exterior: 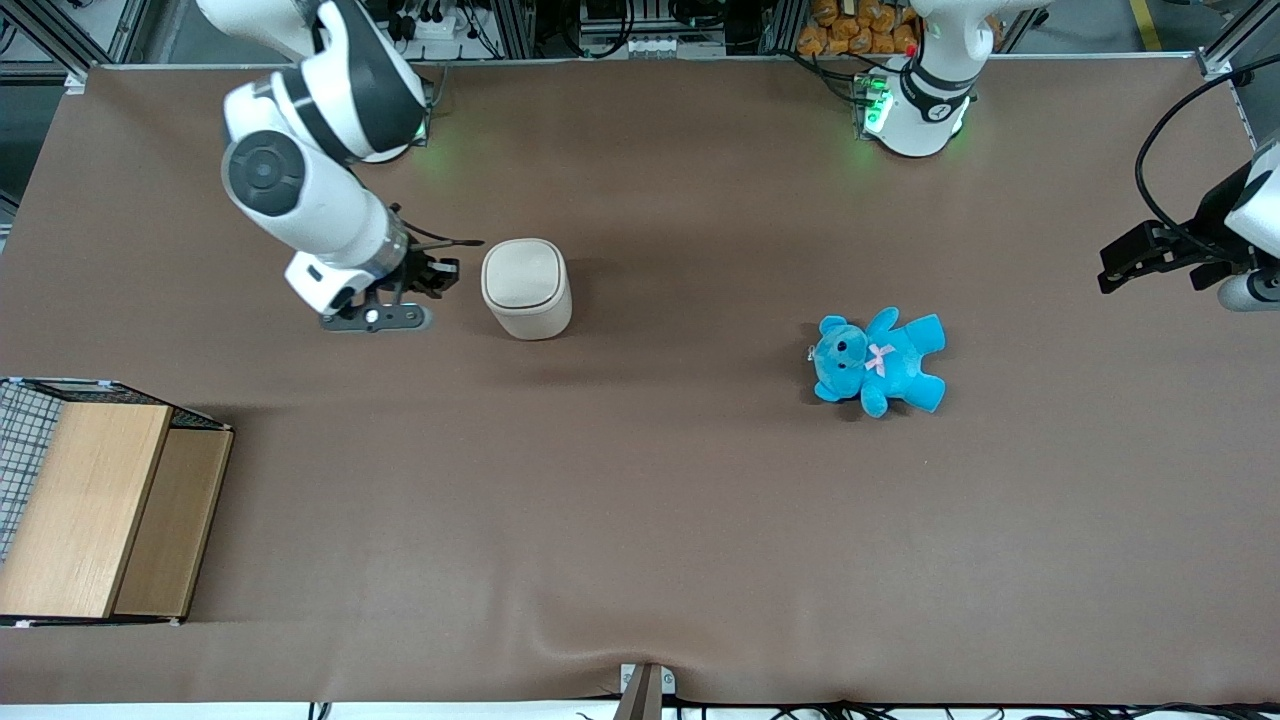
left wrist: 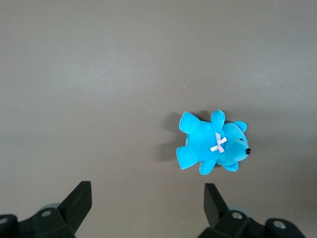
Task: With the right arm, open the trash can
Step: 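Move the right gripper over the white trash can's lid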
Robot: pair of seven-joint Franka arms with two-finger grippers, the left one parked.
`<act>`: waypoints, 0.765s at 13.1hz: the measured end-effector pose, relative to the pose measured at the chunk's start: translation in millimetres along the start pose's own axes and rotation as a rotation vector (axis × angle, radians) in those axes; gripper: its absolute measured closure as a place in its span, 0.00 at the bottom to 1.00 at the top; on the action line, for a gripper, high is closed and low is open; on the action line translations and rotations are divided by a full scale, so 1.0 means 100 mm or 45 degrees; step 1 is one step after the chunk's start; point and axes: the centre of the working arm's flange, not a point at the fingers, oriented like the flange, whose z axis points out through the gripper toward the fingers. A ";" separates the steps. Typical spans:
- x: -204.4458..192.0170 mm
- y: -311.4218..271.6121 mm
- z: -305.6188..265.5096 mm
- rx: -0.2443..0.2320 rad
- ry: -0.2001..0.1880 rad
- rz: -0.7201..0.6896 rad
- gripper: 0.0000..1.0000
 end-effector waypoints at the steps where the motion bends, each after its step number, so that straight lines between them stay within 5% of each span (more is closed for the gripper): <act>1: -0.04 -0.06 0.09 -0.002 0.007 -0.003 0.99; 10: -0.29 -0.32 0.58 -0.010 0.045 -0.079 0.99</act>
